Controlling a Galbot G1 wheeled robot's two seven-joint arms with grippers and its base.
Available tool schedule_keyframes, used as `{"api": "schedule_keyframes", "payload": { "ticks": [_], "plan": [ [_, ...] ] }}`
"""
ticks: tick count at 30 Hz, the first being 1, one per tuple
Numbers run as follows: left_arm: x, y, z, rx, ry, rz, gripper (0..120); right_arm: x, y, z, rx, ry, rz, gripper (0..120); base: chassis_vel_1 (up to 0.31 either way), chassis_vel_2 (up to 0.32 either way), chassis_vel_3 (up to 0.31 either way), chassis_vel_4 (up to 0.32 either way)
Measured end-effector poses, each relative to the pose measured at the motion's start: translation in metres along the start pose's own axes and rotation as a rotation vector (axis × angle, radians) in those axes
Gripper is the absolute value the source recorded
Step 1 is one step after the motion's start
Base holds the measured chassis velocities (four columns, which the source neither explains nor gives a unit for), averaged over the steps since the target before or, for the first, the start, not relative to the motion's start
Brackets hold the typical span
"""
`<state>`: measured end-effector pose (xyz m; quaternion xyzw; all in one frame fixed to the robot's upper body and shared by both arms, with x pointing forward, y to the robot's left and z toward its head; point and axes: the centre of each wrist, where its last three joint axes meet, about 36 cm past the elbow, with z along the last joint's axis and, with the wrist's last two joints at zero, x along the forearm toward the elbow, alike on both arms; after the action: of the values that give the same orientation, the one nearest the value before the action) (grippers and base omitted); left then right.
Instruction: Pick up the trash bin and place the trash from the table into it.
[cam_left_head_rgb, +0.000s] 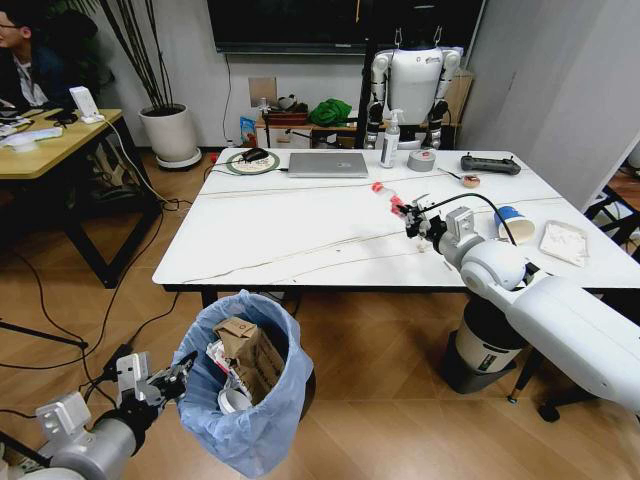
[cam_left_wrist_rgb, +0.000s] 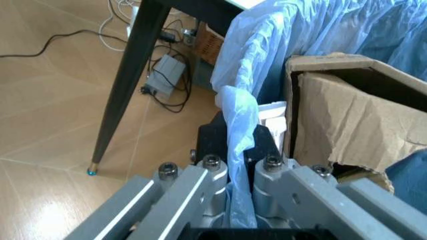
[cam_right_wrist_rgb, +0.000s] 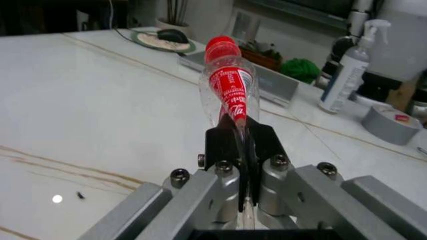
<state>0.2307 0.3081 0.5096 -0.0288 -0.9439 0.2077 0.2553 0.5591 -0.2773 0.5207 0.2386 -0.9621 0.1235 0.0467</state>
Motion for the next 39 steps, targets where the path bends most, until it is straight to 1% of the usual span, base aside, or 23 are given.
{"api": "schedule_keyframes", "payload": {
  "ticks": [3, 4, 6, 7, 9, 13, 14, 16, 17, 19, 21, 22, 28, 31, 33, 36, 39],
  "plan": [
    [-0.005, 0.002, 0.000, 0.006, 0.004, 0.004, 0, -0.003, 0.007, -0.001, -0.047, -0.050, -0.056, 0, 0.000, 0.000, 0.000, 0.000],
    [-0.008, 0.003, 0.001, 0.008, 0.011, 0.007, 0, -0.004, 0.013, -0.003, -0.088, -0.092, -0.108, 0, 0.000, 0.000, 0.000, 0.000],
    [-0.011, 0.004, 0.001, 0.012, 0.016, 0.010, 0, -0.004, 0.020, -0.007, -0.134, -0.131, -0.172, 0, 0.000, 0.000, 0.000, 0.000],
    [-0.011, 0.004, 0.001, 0.012, 0.016, 0.010, 0, -0.004, 0.020, -0.007, -0.134, -0.131, -0.172, 0, 0.000, 0.000, 0.000, 0.000],
    [-0.015, 0.006, 0.001, 0.019, 0.021, 0.014, 0, -0.004, 0.034, -0.019, -0.191, -0.192, -0.272, 0, 0.000, 0.000, 0.000, 0.000],
    [-0.021, 0.010, 0.002, 0.028, 0.030, 0.012, 0, -0.004, 0.067, -0.040, -0.255, -0.289, -0.438, 0, 0.000, 0.000, 0.000, 0.000],
    [-0.021, 0.010, 0.002, 0.028, 0.030, 0.012, 0, -0.004, 0.067, -0.040, -0.255, -0.289, -0.438, 0, 0.000, 0.000, 0.000, 0.000],
    [-0.022, 0.011, 0.002, 0.031, 0.031, 0.011, 0, -0.005, 0.079, -0.045, -0.267, -0.318, -0.482, 0, 0.000, 0.000, 0.000, 0.000],
    [-0.023, 0.012, 0.002, 0.033, 0.032, 0.008, 0, -0.007, 0.095, -0.052, -0.290, -0.349, -0.537, 0, 0.000, 0.000, 0.000, 0.000],
    [-0.023, 0.012, 0.002, 0.035, 0.033, 0.009, 0, -0.007, 0.114, -0.057, -0.327, -0.377, -0.604, 0, 0.000, 0.000, 0.000, 0.000],
    [-0.023, 0.013, 0.000, 0.037, 0.031, 0.008, 0, -0.007, 0.136, -0.060, -0.359, -0.399, -0.676, 0, 0.000, 0.000, 0.000, 0.000],
    [-0.023, 0.013, 0.000, 0.037, 0.031, 0.008, 0, -0.007, 0.136, -0.060, -0.359, -0.399, -0.676, 0, 0.000, 0.000, 0.000, 0.000],
    [-0.023, 0.013, -0.003, 0.038, 0.023, 0.003, 0, -0.010, 0.179, -0.063, -0.405, -0.437, -0.814, 0, 0.000, 0.000, 0.000, 0.000],
    [-0.022, 0.013, -0.004, 0.039, 0.021, 0.002, 0, -0.010, 0.187, -0.061, -0.412, -0.441, -0.843, 0, 0.000, 0.000, 0.000, 0.000],
    [-0.021, 0.013, -0.005, 0.041, 0.020, 0.000, 0, -0.011, 0.198, -0.059, -0.409, -0.460, -0.902, 0, 0.000, 0.000, 0.000, 0.000],
    [-0.020, 0.013, -0.005, 0.042, 0.021, -0.001, 0, -0.011, 0.203, -0.058, -0.408, -0.468, -0.933, 0, 0.000, 0.000, 0.000, 0.000],
    [-0.018, 0.012, -0.007, 0.042, 0.020, -0.002, 0, -0.011, 0.214, -0.055, -0.406, -0.479, -0.980, 0, 0.000, 0.000, 0.000, 0.000]
  ]
}}
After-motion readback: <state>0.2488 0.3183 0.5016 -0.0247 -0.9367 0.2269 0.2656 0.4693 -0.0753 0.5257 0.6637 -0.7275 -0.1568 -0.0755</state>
